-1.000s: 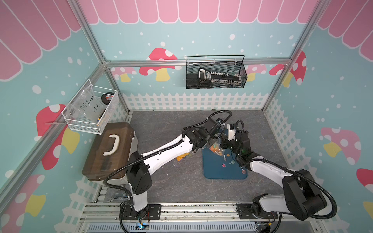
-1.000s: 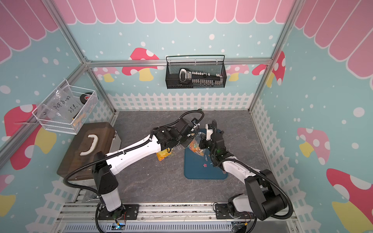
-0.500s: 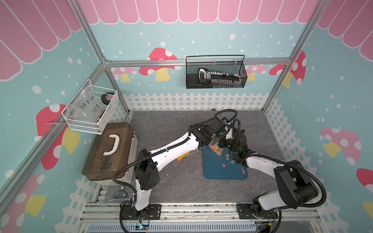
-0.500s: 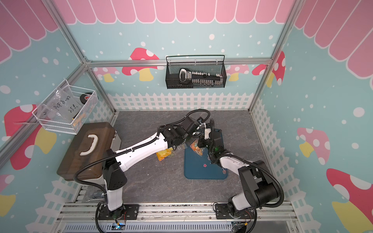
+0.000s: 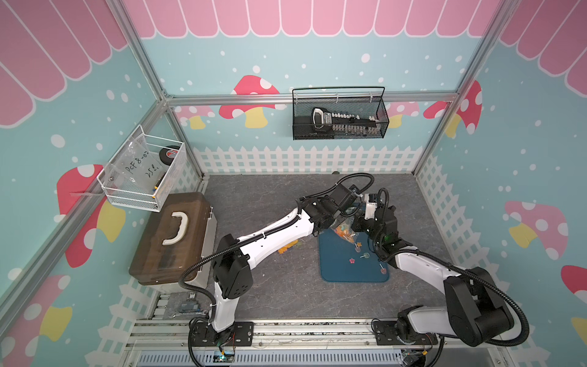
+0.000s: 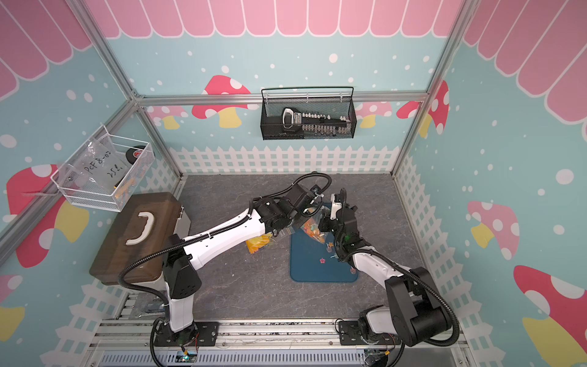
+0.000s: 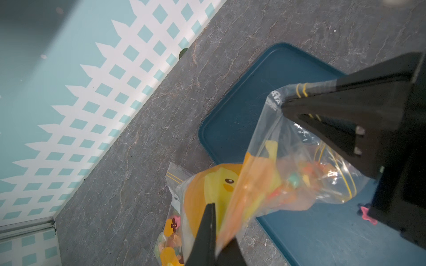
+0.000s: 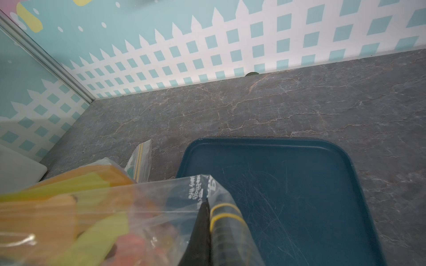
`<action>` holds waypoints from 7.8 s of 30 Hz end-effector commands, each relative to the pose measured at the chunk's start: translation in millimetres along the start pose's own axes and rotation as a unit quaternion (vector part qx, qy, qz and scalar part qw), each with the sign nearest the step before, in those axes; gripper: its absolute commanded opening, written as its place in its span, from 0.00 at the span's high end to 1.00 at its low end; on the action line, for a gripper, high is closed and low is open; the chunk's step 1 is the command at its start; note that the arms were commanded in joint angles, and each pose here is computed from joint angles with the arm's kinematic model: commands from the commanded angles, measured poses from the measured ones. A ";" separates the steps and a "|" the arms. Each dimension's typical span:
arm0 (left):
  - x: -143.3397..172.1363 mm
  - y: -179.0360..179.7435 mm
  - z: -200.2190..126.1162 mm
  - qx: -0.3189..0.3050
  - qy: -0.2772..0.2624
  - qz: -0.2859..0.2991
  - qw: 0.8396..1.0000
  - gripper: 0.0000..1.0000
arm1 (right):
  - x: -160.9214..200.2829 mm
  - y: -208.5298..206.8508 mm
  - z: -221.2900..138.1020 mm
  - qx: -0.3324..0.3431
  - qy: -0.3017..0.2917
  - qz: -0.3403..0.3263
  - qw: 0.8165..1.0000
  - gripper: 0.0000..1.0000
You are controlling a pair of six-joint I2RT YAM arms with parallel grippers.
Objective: Pour candies out of the ziploc bag
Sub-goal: 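Pour the candies out of the ziploc bag onto the tray.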
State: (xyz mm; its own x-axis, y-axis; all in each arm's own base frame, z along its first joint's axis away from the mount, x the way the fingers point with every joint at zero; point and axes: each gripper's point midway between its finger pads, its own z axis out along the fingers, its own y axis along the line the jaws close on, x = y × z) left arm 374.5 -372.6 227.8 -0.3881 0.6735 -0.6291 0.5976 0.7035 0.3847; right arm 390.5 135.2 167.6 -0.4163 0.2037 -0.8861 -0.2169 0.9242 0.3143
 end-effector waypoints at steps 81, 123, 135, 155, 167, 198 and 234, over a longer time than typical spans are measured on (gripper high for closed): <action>-33.3 48.0 -12.2 -0.107 -0.017 0.036 0.993 1.00 | -1.6 36.9 -35.9 -0.129 -0.061 -0.050 0.989 1.00; 17.9 54.6 -10.5 -0.048 0.018 -0.005 0.999 1.00 | -51.3 42.2 -71.8 -0.109 -0.125 -0.074 0.983 1.00; 6.9 51.3 -18.1 -0.022 -0.001 -0.015 1.000 1.00 | -54.8 47.9 -70.2 -0.119 -0.117 -0.079 0.983 0.92; -1.8 52.0 -24.7 -0.011 -0.010 -0.025 1.000 1.00 | -53.1 40.2 -70.0 -0.096 -0.113 -0.082 0.986 0.59; -6.1 58.5 -25.6 -0.018 -0.014 -0.035 0.999 1.00 | -45.6 38.8 -74.6 -0.092 -0.109 -0.130 0.981 0.41; -18.5 52.8 -35.8 0.010 -0.033 -0.052 0.998 1.00 | -35.3 62.3 -64.2 -0.163 -0.098 -0.170 0.967 0.28; -27.4 29.5 -29.8 0.031 -0.033 -0.047 0.998 1.00 | -61.5 95.7 -39.8 -0.238 -0.108 -0.150 0.954 0.87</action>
State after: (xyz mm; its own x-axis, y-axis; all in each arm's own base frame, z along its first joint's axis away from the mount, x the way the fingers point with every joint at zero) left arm 382.2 -354.7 267.6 -0.4101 0.6050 -0.6825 0.5966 0.7439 0.3011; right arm 359.8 192.5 250.0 -0.1352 0.0521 -0.9894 -0.6670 0.7336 0.1298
